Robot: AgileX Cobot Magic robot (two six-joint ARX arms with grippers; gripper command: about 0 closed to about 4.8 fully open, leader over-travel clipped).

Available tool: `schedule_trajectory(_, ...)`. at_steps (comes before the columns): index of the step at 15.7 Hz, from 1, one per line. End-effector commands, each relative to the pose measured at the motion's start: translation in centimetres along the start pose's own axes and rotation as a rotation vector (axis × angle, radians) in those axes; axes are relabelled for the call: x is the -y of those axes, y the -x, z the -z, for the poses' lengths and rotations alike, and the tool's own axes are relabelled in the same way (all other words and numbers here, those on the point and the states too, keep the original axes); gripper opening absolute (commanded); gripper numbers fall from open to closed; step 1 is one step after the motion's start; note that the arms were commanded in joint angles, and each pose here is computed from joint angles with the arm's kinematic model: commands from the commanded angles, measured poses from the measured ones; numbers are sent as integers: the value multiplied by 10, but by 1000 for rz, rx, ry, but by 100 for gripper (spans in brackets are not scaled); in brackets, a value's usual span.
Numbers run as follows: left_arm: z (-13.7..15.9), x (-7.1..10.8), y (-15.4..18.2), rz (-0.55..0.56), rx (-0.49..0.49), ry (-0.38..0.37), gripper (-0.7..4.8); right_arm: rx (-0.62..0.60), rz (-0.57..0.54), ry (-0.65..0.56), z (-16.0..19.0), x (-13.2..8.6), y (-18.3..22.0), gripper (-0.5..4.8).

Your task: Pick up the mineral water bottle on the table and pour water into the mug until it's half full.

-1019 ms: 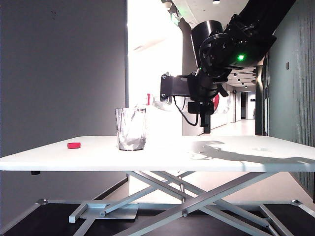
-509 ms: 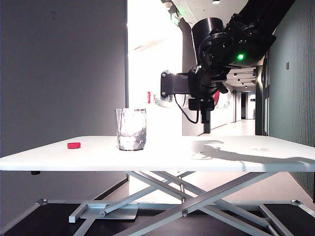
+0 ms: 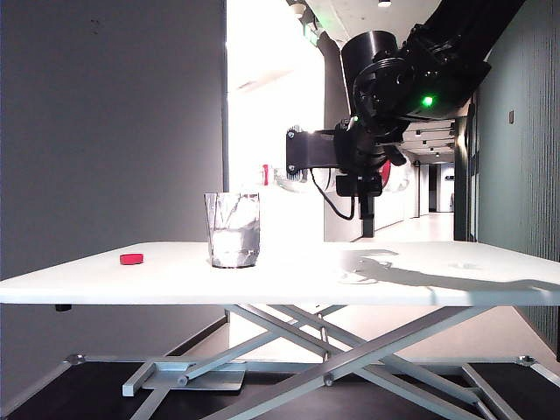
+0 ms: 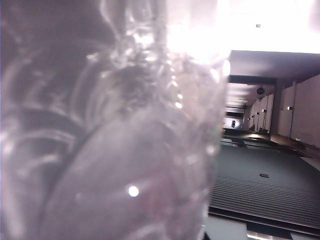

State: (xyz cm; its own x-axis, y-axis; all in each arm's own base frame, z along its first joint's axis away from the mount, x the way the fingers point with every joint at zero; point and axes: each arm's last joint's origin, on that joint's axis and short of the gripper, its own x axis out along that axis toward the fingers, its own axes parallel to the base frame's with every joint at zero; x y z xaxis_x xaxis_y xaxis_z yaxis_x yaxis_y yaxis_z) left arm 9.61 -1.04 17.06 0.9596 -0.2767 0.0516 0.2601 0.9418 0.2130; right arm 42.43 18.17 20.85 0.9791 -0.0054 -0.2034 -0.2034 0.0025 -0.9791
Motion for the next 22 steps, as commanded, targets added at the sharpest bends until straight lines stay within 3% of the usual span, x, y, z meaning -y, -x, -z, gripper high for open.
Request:
schedule_trajectory(1,-2,0,0,-1,13,1,-4,5,91,-46,-1,18,3,179)
schedule_trajectory(3,-2,0,0,-2,13,0,-4,8,90,-65,-1,18,4,179)
schedule_trajectory(5,-2,0,0,-2,13,0,-4,17,89,-176,-1,18,4,179)
schedule_trajectory(11,-2,0,0,-2,13,0,-4,137,19,-677,-5,16,4,179)
schedule_trajectory(12,-2,0,0,-2,13,0,-4,161,-8,-837,-6,15,4,179)
schedule_trajectory(14,-2,0,0,-1,13,1,-4,230,-66,-1045,-6,19,6,180)
schedule_trajectory(19,-2,0,0,-2,13,0,-4,504,-223,-1200,10,23,2,180)
schedule_trajectory(21,-2,0,0,-1,13,1,-4,589,-269,-1238,29,16,-1,180)
schedule_trajectory(22,-2,0,0,-1,13,1,-4,656,-284,-1328,51,10,-3,180)
